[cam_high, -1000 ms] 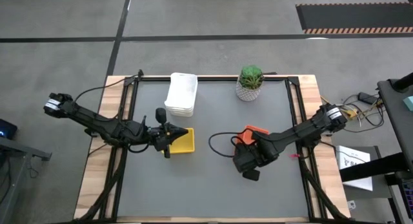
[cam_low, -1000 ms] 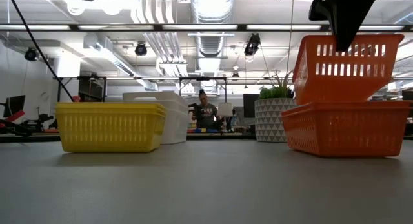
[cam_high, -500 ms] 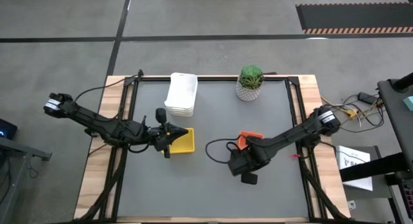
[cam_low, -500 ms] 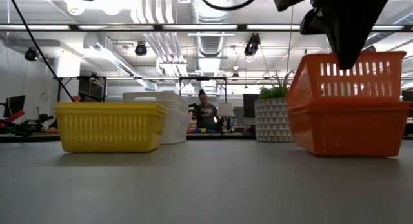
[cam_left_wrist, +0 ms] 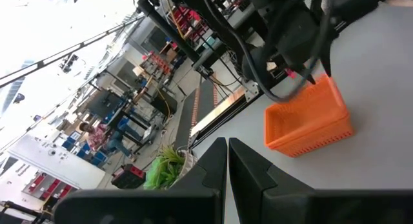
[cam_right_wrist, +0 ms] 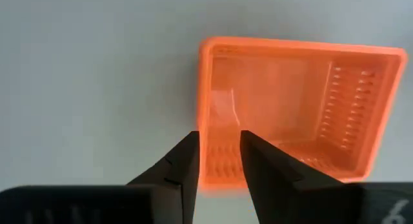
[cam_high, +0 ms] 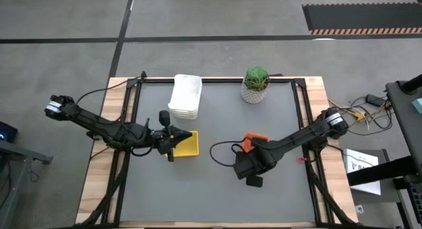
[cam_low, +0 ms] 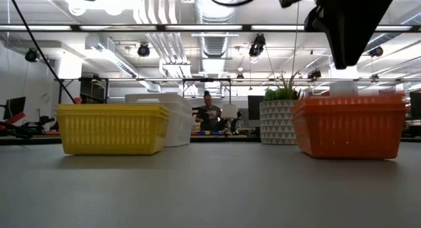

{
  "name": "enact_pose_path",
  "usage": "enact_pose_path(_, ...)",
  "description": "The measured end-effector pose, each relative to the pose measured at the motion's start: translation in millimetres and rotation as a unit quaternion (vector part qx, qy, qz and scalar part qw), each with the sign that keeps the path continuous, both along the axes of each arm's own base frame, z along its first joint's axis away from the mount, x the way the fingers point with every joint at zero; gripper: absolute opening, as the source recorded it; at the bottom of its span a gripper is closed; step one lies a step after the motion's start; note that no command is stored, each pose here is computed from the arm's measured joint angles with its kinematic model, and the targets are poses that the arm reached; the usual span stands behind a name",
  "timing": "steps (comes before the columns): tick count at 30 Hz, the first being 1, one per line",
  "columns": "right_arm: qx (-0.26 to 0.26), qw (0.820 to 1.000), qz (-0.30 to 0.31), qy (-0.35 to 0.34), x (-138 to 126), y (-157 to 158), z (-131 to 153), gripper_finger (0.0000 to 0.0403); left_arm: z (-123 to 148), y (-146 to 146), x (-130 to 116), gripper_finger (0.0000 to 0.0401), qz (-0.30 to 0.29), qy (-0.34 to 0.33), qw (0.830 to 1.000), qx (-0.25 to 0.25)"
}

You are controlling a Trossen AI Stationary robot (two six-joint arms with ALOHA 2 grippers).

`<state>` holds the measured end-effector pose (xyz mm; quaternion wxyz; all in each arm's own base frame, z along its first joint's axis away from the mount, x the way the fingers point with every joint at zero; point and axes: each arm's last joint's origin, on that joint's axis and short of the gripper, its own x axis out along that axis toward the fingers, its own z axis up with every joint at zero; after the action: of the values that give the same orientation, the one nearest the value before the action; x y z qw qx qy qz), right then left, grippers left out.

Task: Stack baskets by color
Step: Stack the right orange bin on the orange bins, then return to Home Position

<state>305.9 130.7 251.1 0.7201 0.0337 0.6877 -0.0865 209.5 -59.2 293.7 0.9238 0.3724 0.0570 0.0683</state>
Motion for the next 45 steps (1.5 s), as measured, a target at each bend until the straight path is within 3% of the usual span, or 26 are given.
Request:
enact_pose_path(4, -0.027, 0.997, 0.045, -0.061, -5.3, 3.5, 11.9, 0.0102, 0.0, 0.0, 0.0, 0.0, 0.0, 0.0, 1.0, 0.0)
enact_pose_path(6, -0.055, 0.988, 0.082, -0.118, -7.1, 6.5, 9.1, 0.0081, -0.8, -0.3, 0.8, 0.0, 0.0, 0.002, 1.0, 0.001)
enact_pose_path(8, -0.048, 0.978, 0.115, -0.168, -8.7, 7.0, -0.2, 0.005, -1.6, -0.5, 1.4, 0.0, -0.001, 0.004, 1.0, 0.001)
enact_pose_path(10, -0.05, 0.966, 0.14, -0.213, -12.2, 3.6, -12.7, 0.002, -2.1, -1.0, 2.6, 0.0, -0.002, 0.005, 1.0, 0.002)
enact_pose_path(14, -0.126, 0.926, 0.142, -0.328, -20.4, -15.2, -33.4, 0.0012, -2.8, -3.4, 5.9, 0.0, -0.017, 0.0, 1.0, -0.004)
enact_pose_path(17, -0.147, 0.88, 0.141, -0.429, -27.3, -27.8, -43.4, 0.0009, -2.5, -6.3, 9.1, 0.0, -0.042, -0.012, 0.998, -0.035)
enact_pose_path(23, -0.12, 0.734, 0.194, -0.64, -46.9, -60.8, -58.7, 0.0009, -20.3, -13.7, 10.8, 0.0, -0.12, 0.025, 0.987, -0.107)
enact_pose_path(25, -0.097, 0.707, 0.195, -0.673, -51.9, -81.3, -64.3, 0.0009, -29.7, -15.3, 8.3, 0.0, -0.14, 0.04, 0.982, -0.118)
enact_pose_path(30, -0.073, 0.722, 0.165, -0.668, -59.9, -136.7, -77.5, 0.0008, -35.2, -9.4, -4.7, 0.0, -0.14, 0.03, 0.982, -0.121)
enact_pose_path(34, -0.074, 0.705, 0.171, -0.684, -72.7, -159.1, -70.8, 0.0008, -36.6, -2.3, -21.5, 0.0, -0.139, 0.013, 0.982, -0.125)
enact_pose_path(41, -0.102, 0.701, 0.156, -0.688, -112.2, -162.9, -74.3, 0.0008, -44.6, 13.0, -61.1, 0.0, -0.132, -0.048, 0.977, -0.162)
enact_pose_path(45, -0.111, 0.716, 0.131, -0.677, -131.9, -160.5, -79.8, 0.0008, -48.5, 19.2, -76.4, 0.0, -0.125, -0.079, 0.973, -0.178)
